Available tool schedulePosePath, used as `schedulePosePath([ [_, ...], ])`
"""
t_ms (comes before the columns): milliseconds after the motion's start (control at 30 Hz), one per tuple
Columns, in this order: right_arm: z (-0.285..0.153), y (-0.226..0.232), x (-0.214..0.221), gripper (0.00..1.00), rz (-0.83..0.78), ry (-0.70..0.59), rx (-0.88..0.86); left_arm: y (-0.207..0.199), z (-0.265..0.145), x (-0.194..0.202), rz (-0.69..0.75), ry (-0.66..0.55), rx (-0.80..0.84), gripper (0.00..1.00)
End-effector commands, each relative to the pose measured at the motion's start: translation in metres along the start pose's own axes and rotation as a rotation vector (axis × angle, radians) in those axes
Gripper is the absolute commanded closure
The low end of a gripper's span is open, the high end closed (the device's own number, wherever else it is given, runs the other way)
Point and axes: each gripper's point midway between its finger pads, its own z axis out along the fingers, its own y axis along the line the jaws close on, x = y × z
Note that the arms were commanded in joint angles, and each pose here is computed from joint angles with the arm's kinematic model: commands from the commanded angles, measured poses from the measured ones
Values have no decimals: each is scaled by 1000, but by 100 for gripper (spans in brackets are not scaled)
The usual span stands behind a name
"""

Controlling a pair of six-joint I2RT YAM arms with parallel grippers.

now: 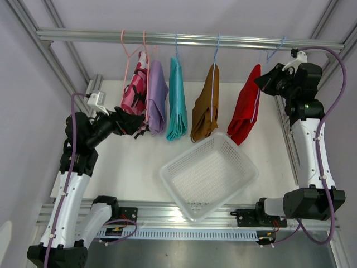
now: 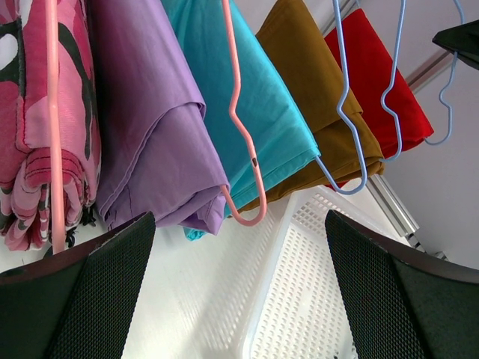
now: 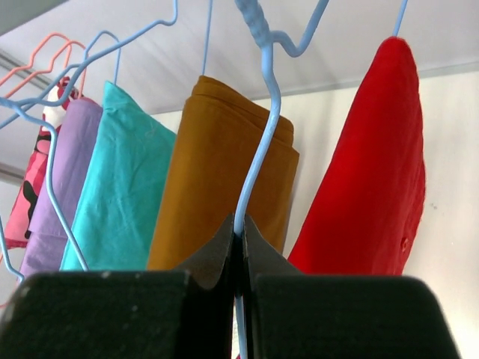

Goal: Remove the trousers from the hanger
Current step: Pick up the hanger from the clothesline.

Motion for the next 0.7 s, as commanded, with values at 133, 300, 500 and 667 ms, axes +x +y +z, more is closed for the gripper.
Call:
schedulePosePath([
  [133,-29,44,-103,100,-163,-273,-58,-9,0,-6,-6,-8,36,1],
  [300,-29,47,-112,100,-160,-275,-52,-8,0,-6,-8,-6,34,0],
  [500,-38,55,-123,100,-174,-294,-56,-8,1,-5,-13,-1,38,1],
  [667,-39,59,-129,100,-181,-299,-61,-9,1,-6,-12,-2,40,1],
])
